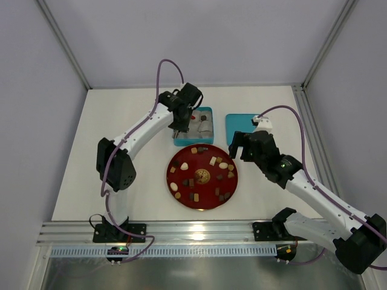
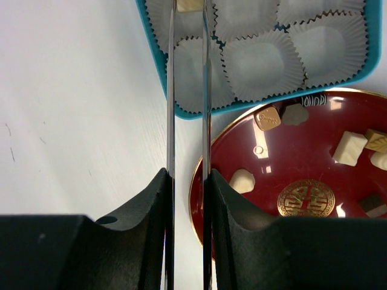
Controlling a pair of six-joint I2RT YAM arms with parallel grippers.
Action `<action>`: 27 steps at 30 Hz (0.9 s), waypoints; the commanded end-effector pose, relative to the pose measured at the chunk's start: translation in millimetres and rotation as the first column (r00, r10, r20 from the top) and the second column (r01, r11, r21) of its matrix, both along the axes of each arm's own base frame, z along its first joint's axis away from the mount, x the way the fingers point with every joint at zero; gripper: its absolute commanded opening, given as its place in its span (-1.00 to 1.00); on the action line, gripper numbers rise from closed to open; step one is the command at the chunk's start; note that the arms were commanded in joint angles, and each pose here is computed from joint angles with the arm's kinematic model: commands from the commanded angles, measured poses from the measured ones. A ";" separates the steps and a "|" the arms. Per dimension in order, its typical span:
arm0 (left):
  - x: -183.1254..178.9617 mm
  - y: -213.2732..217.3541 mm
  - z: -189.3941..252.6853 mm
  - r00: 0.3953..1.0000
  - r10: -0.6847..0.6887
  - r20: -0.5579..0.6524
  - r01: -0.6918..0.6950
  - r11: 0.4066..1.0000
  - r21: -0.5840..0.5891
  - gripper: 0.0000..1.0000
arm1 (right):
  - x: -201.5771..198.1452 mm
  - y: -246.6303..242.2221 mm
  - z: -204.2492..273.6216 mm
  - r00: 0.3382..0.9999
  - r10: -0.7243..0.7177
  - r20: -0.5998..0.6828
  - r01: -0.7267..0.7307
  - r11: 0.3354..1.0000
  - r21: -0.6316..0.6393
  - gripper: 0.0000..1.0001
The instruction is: Pack the chocolate
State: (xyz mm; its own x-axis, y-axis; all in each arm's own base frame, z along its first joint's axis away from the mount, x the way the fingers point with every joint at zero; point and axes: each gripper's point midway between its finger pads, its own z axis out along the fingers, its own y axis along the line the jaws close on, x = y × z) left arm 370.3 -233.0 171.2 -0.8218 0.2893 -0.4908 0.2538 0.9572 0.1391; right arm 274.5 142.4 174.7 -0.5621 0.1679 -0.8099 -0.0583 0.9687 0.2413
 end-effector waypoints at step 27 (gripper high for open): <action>5.8 12.4 3.7 0.999 0.021 0.037 -0.021 1.000 0.012 -0.42 | 8.8 6.0 17.9 0.999 0.000 0.048 -0.002 0.999 0.036 0.99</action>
State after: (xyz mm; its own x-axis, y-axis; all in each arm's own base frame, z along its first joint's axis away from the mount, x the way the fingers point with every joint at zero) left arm 368.8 -220.6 151.1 -0.8435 0.3022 -0.4442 0.2450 0.9522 0.1827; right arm 274.9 143.5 171.8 -0.5701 0.1636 -0.8051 -0.0592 0.9692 0.2389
